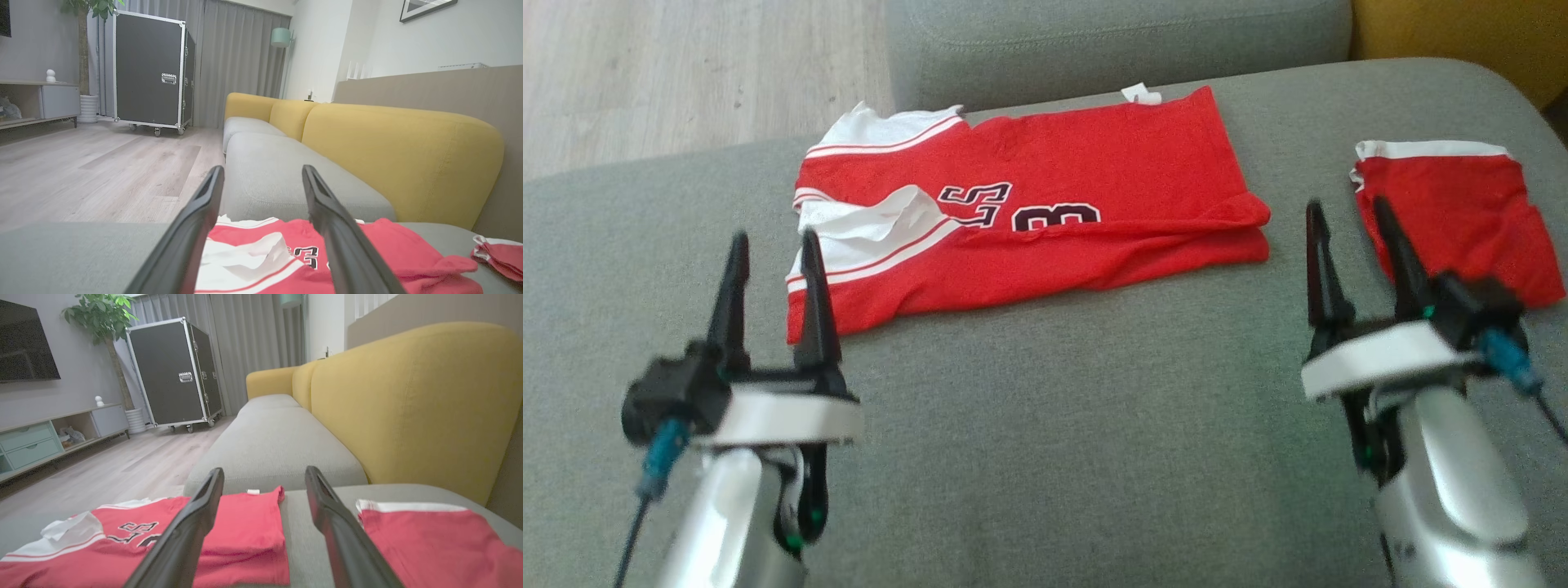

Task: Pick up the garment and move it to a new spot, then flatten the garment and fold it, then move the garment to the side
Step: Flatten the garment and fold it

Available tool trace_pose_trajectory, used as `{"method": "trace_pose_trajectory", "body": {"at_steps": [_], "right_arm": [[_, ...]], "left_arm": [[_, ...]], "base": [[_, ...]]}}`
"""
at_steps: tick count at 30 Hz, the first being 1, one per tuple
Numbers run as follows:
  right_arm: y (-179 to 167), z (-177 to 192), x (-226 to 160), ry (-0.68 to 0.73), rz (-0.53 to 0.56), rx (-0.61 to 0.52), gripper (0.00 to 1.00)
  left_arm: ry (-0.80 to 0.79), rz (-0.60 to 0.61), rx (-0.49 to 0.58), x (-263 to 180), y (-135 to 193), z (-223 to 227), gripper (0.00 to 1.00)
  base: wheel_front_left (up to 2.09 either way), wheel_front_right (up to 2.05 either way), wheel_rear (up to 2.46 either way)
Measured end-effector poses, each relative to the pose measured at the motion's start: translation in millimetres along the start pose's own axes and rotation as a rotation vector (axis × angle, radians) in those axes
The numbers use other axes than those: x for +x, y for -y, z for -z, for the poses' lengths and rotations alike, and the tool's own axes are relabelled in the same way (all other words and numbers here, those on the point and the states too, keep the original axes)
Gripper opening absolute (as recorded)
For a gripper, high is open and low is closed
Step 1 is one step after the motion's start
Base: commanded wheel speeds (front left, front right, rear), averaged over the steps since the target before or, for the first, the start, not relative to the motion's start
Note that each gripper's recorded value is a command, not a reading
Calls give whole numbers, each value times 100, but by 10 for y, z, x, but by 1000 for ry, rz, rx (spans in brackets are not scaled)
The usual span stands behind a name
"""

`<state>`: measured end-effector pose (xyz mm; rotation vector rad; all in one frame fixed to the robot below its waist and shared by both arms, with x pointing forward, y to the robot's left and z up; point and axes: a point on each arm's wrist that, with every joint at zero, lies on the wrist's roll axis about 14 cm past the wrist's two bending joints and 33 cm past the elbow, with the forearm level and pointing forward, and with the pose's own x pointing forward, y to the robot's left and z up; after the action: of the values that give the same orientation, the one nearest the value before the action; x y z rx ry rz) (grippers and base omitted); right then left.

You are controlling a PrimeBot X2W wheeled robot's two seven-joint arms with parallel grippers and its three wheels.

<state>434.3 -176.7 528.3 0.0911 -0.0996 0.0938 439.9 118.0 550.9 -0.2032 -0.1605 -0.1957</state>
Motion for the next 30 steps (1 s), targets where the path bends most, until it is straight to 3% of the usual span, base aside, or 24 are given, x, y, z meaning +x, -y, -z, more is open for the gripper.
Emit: {"method": "trace_pose_trajectory", "body": {"at_steps": [6,13,25,30], "right_arm": [[24,266,-293,-62,33,58,100],[-19,266,-215,-55,17,61,100],[36,457,-90,-95,28,72,100],[63,486,-74,-101,34,74,100]], "left_arm": [[-84,-30,-12,-214,-68,318,100],[-191,-61,13,-198,-219,685,100],[-599,-171,84,-88,-636,1619,100],[-697,-209,108,-121,-768,1821,100]], "base": [[0,0,0],[0,0,0],[0,0,0],[0,0,0]]}}
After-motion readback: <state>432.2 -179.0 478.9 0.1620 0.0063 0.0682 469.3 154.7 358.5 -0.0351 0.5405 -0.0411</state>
